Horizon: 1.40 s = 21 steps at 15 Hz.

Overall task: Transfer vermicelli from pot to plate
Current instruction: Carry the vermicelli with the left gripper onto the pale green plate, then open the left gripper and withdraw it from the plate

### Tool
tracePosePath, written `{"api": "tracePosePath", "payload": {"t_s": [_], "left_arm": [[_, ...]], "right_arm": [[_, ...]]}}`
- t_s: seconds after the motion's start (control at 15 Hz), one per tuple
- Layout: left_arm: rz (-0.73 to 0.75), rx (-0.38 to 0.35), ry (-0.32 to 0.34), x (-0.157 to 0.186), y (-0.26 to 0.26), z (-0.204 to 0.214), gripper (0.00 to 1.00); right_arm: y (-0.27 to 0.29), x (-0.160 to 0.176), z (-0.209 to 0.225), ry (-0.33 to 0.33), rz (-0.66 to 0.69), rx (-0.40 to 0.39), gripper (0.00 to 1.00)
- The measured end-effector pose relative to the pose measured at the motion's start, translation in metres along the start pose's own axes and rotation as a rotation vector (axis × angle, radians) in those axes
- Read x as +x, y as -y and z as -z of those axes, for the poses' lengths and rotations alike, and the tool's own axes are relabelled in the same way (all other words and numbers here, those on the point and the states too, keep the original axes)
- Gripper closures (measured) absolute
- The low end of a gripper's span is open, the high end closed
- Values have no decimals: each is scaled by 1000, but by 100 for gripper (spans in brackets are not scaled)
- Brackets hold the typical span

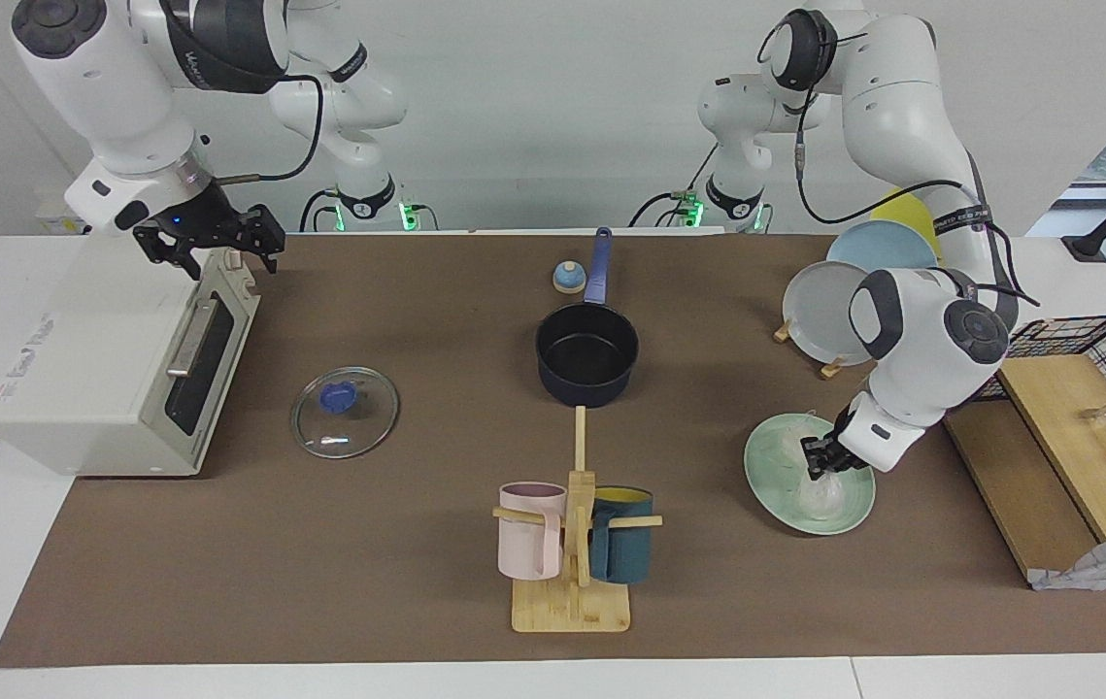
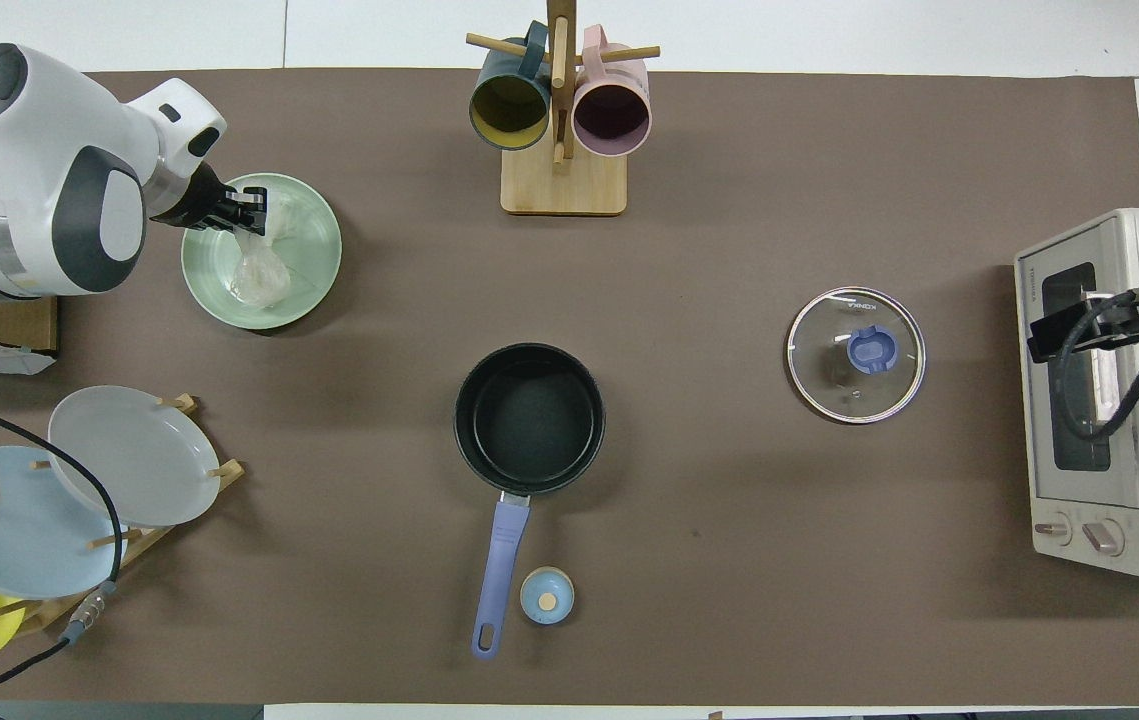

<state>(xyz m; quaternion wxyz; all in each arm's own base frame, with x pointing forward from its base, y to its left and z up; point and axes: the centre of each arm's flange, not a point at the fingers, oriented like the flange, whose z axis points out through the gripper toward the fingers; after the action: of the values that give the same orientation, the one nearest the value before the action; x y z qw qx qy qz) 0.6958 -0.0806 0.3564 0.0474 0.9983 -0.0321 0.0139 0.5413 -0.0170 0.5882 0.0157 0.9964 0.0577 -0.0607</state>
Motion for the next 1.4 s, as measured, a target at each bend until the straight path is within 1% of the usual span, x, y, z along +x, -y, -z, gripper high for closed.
{"api": "tracePosePath", "payload": {"t_s": [0.07, 0.13, 0.27, 0.4, 0.47, 0.67, 0.8, 0.87, 1.0, 1.27, 1.4], "left_arm": [[-7, 1, 0, 0, 0, 1, 66], [-9, 1, -1, 0, 0, 4, 54], [-12, 2, -15, -2, -2, 26, 33], [-6, 5, -29, -12, -5, 78, 12], [9, 7, -25, -21, -7, 109, 1], [28, 16, 14, -61, -13, 195, 0], [34, 23, 38, -91, -18, 235, 0], [35, 25, 46, -104, -19, 248, 0], [39, 31, 69, -123, -20, 256, 0], [61, 42, 156, -148, -19, 222, 0], [56, 61, 166, -153, -19, 217, 0]], "right_arm": [[0, 0, 1, -3, 0, -3, 0], [0, 1, 2, -8, 0, -5, 0], [0, 1, 5, -14, 0, -6, 0], [0, 1, 5, -17, 0, -7, 0], [-1, 1, 6, -19, 0, -7, 0], [-4, 1, 6, -20, -8, -6, 0], [-8, 0, 7, -22, -16, -6, 0], [-10, 0, 8, -25, -19, -6, 0], [-11, -1, 13, -32, -22, -6, 0], [-10, -1, 15, -33, -24, -5, 0], [-9, 0, 14, -29, -29, -3, 0]]}}
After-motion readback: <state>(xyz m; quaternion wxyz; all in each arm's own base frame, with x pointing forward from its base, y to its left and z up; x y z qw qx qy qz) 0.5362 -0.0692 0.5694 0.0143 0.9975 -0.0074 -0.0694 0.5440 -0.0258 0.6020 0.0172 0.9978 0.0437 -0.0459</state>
